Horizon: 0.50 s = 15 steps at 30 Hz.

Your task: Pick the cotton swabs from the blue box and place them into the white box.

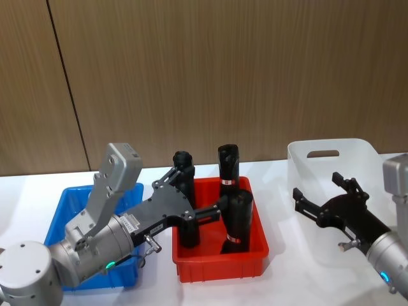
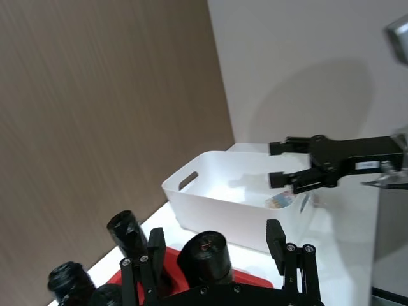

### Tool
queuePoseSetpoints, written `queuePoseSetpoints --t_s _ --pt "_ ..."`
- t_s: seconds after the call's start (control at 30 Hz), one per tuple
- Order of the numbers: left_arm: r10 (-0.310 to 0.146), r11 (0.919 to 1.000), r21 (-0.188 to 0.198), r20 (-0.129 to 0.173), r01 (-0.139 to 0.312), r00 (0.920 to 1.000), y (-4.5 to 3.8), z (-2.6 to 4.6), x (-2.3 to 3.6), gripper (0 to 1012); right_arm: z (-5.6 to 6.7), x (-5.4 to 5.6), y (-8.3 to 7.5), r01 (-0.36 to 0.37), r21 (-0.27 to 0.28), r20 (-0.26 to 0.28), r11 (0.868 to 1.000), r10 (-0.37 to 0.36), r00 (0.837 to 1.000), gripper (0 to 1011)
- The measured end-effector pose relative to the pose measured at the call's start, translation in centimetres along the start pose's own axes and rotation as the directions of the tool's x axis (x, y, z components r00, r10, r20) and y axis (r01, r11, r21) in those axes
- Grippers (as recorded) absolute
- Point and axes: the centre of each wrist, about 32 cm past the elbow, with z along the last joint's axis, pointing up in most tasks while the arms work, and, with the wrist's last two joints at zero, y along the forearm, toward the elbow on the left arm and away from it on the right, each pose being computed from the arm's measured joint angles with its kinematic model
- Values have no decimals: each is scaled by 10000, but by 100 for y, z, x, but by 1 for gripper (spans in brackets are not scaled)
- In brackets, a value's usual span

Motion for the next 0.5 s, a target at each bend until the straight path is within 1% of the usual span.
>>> queuePoseSetpoints --t_s 0.03,0.1,0.13,0.17,0.27,0.3,0.47,0.5 --pt "85 10000 10 19 -85 10000 -1 -2 -10 1004 14 -45 -30 27 97 -35 9999 -27 10000 1001" --pt "329 9995 32 78 -329 9994 -4 -5 -40 1004 26 -87 -60 57 182 -56 9998 -56 10000 1001" --pt "408 9992 42 99 -409 9991 -5 -7 -50 1004 46 -130 -90 84 289 -84 9995 -82 9999 1001" --pt "560 9984 57 132 -560 9983 -7 -11 -69 1004 53 -149 -104 101 331 -100 9994 -98 9999 1001" --pt "805 9967 82 191 -807 9966 -8 -18 -99 1004 84 -216 -157 165 490 -144 9987 -158 9998 1001" --pt "974 9952 94 232 -977 9950 -9 -22 -119 1004 96 -246 -181 195 558 -179 9982 -186 9997 1001" --pt "1443 9894 108 354 -1448 9889 -14 -29 -176 1004 123 -301 -228 254 686 -216 9973 -239 9995 1001" --pt "1608 9868 110 398 -1614 9862 -15 -31 -195 1004 125 -306 -231 258 696 -221 9972 -243 9995 1001"
